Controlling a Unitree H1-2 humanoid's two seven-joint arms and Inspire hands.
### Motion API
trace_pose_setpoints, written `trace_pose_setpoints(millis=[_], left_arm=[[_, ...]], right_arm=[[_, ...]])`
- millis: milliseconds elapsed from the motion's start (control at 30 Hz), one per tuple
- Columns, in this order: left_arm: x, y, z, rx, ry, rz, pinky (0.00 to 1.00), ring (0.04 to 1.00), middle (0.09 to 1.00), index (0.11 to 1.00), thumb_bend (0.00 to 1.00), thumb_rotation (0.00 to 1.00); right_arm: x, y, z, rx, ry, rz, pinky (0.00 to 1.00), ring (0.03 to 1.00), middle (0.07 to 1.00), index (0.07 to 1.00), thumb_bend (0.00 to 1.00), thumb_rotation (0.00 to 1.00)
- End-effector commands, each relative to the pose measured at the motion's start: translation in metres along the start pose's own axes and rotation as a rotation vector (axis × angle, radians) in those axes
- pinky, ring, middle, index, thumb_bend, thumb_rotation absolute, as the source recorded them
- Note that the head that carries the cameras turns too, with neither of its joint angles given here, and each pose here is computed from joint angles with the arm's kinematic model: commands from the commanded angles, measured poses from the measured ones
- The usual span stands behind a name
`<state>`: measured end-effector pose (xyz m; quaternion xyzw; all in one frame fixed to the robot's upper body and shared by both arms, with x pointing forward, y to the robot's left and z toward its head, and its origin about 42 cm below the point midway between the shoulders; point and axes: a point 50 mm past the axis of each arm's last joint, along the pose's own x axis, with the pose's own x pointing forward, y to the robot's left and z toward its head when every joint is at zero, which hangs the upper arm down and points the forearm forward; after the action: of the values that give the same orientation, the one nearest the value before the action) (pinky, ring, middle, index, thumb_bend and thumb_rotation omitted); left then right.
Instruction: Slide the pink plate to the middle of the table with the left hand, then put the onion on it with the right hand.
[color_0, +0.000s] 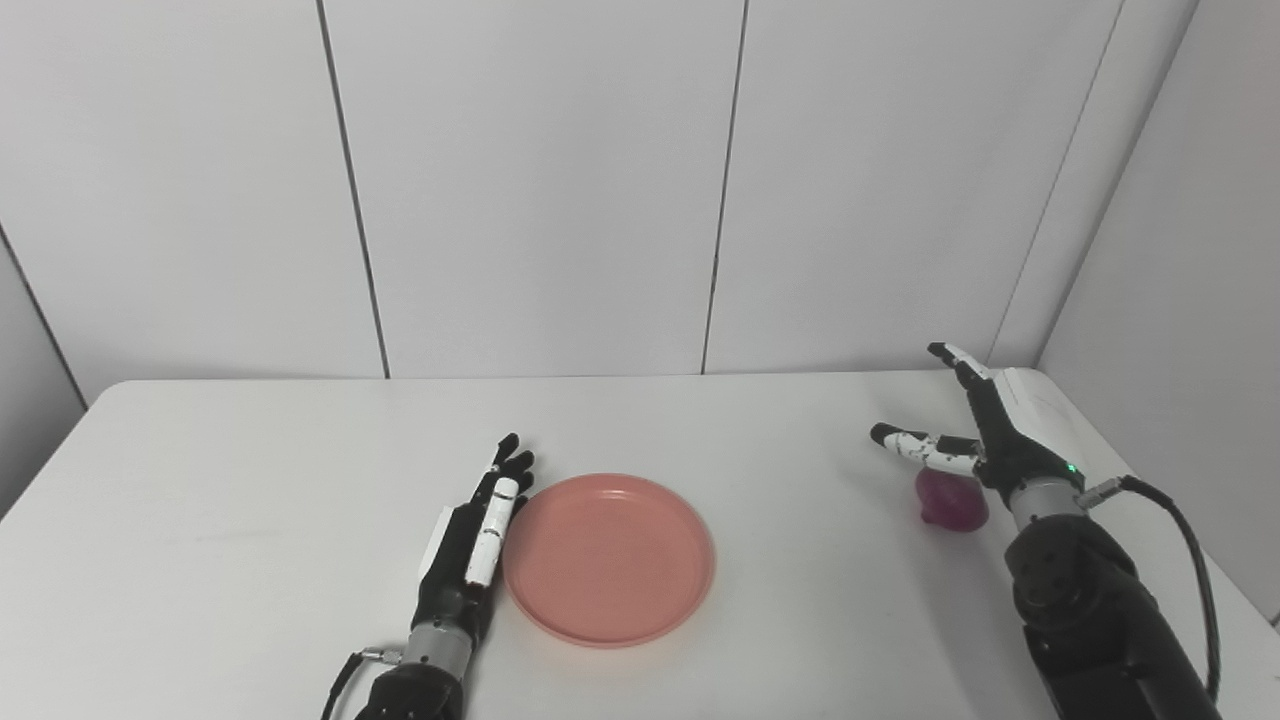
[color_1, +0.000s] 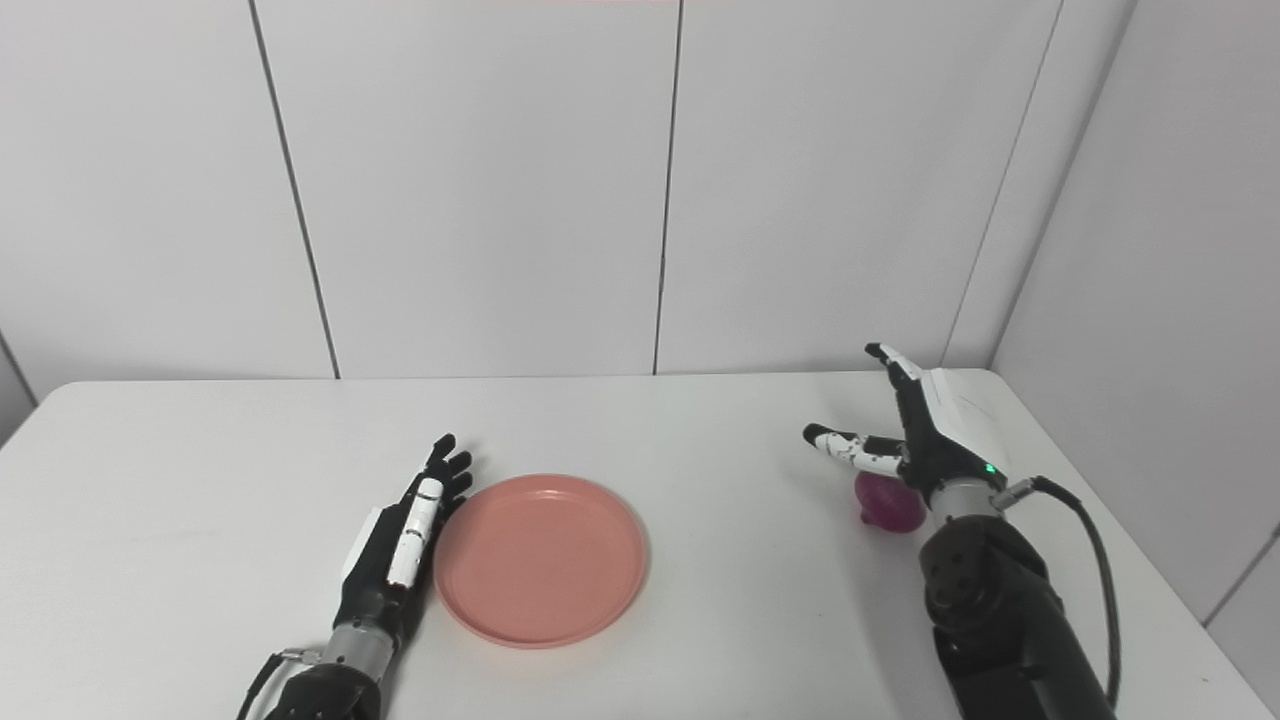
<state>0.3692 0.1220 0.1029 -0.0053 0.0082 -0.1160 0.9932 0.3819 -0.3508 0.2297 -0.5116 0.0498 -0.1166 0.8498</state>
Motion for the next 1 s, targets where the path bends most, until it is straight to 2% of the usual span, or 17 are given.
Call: trace_pose_setpoints(millis=[0, 167, 267, 367, 500, 700, 967], left_arm=[[0.009, 0.004, 0.010, 0.019, -0.024, 0.001, 0.95, 0.948, 0.952, 0.953, 0.49, 1.00], [0.009, 0.004, 0.009, 0.015, -0.024, -0.003, 0.95, 0.949, 0.952, 0.957, 0.50, 1.00], [0.009, 0.005, 0.009, 0.014, -0.023, -0.002, 0.94, 0.946, 0.951, 0.958, 0.50, 1.00], [0.008, 0.004, 0.010, 0.017, -0.018, 0.001, 0.94, 0.940, 0.946, 0.954, 0.51, 1.00], [0.008, 0.004, 0.010, 0.010, -0.018, -0.004, 0.95, 0.948, 0.952, 0.961, 0.49, 1.00], [0.009, 0.004, 0.010, 0.009, -0.019, -0.001, 0.94, 0.948, 0.949, 0.956, 0.50, 1.00], [0.008, 0.005, 0.011, 0.003, -0.023, -0.005, 0.95, 0.955, 0.955, 0.959, 0.49, 1.00]], right_arm=[[0.008, -0.031, 0.014, -0.025, -0.033, -0.079, 0.85, 0.904, 0.908, 0.913, 0.95, 0.39], [0.009, -0.034, 0.009, -0.030, 0.013, -0.032, 0.80, 0.903, 0.915, 0.918, 0.97, 0.36], [0.010, -0.034, 0.007, -0.022, 0.039, 0.006, 0.74, 0.864, 0.893, 0.911, 0.96, 0.33], [0.013, -0.031, 0.004, -0.030, 0.071, 0.055, 0.76, 0.881, 0.915, 0.912, 0.97, 0.30], [0.017, -0.026, -0.001, -0.041, 0.098, 0.099, 0.69, 0.860, 0.908, 0.892, 1.00, 0.29], [0.021, -0.016, -0.003, -0.062, 0.119, 0.145, 0.75, 0.884, 0.919, 0.891, 1.00, 0.30], [0.021, -0.011, -0.004, -0.092, 0.126, 0.195, 0.70, 0.853, 0.899, 0.874, 0.97, 0.27]])
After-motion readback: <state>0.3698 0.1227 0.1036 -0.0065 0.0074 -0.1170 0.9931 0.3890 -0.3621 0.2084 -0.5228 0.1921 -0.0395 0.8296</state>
